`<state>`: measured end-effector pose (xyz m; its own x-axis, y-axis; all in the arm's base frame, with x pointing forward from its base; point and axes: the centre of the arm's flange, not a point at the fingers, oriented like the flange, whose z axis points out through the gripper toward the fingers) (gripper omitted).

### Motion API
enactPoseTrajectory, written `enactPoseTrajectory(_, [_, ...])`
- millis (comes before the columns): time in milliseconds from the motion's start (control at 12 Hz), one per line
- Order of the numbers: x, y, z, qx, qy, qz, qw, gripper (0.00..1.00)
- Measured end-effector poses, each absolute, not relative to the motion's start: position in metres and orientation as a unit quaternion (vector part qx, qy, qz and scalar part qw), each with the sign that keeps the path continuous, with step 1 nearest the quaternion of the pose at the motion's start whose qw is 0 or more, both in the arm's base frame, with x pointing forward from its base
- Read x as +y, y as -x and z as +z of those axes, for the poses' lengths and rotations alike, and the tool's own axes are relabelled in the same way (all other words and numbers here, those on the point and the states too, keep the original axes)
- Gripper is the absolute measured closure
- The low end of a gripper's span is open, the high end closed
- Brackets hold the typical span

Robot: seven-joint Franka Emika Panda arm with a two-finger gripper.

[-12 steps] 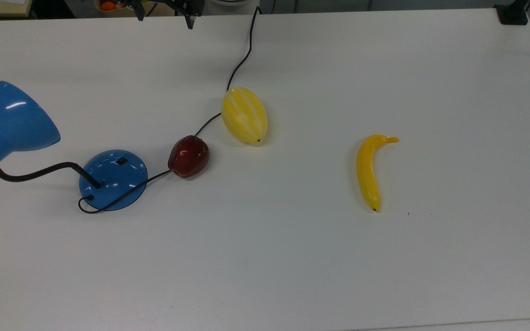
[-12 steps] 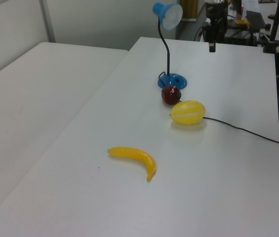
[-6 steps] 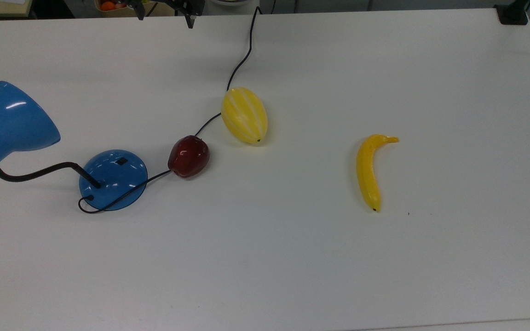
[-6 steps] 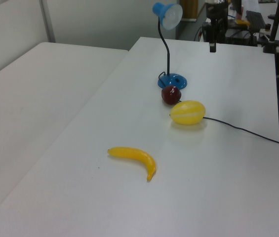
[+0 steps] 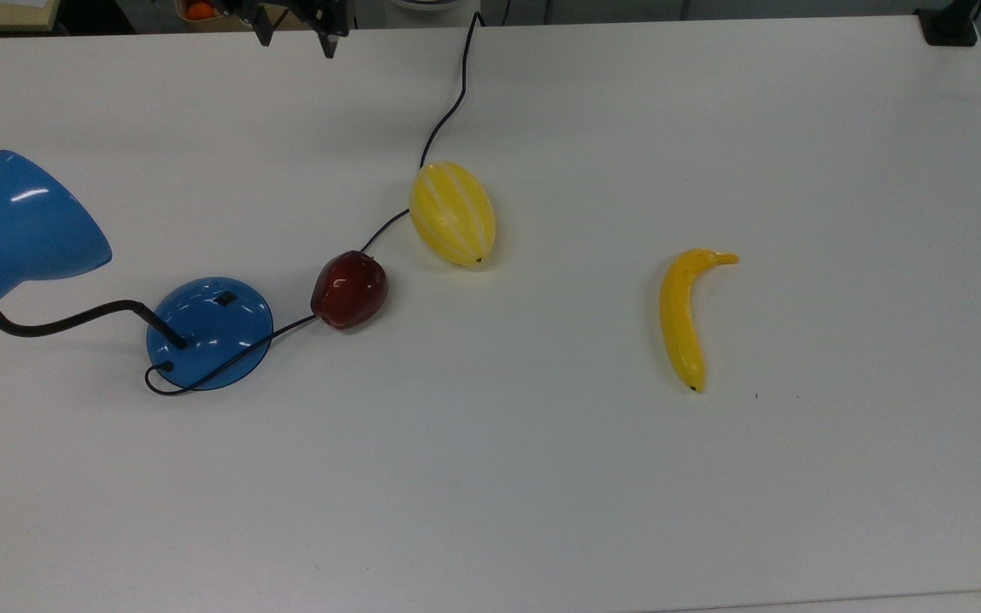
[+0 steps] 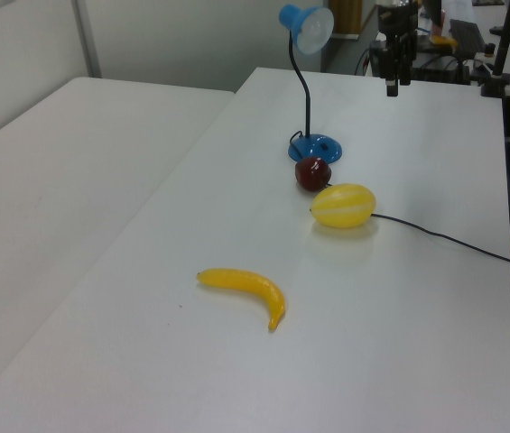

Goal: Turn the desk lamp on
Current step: 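Move the gripper down toward the blue lamp base switch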

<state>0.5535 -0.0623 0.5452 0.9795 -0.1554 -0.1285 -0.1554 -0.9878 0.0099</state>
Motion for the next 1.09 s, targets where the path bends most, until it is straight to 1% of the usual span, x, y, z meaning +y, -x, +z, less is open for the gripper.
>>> enactPoseTrajectory(84, [-0.068, -0.555, 0.545, 0.083, 0.995, 0.058, 0.0, 0.47])
enactPoseTrajectory(167, [-0.074, -0.557, 0.545, 0.088, 0.995, 0.05, 0.0, 0.59])
enactPoseTrajectory(251, [-0.083, -0.56, 0.544, 0.096, 0.995, 0.039, 0.0, 0.75])
enactPoseTrajectory(334, [-0.089, -0.563, 0.542, 0.1, 0.994, 0.031, -0.001, 0.85])
enactPoseTrajectory(418, [-0.098, -0.568, 0.539, 0.107, 0.994, 0.02, -0.002, 0.99])
enactPoseTrajectory(669, [-0.118, -0.581, 0.523, 0.123, 0.992, -0.001, -0.004, 0.99])
enactPoseTrajectory(836, [-0.131, -0.596, 0.504, 0.132, 0.991, -0.024, -0.008, 0.99])
enactPoseTrajectory(1087, [-0.157, -0.628, 0.457, 0.168, 0.982, -0.079, -0.015, 0.99])
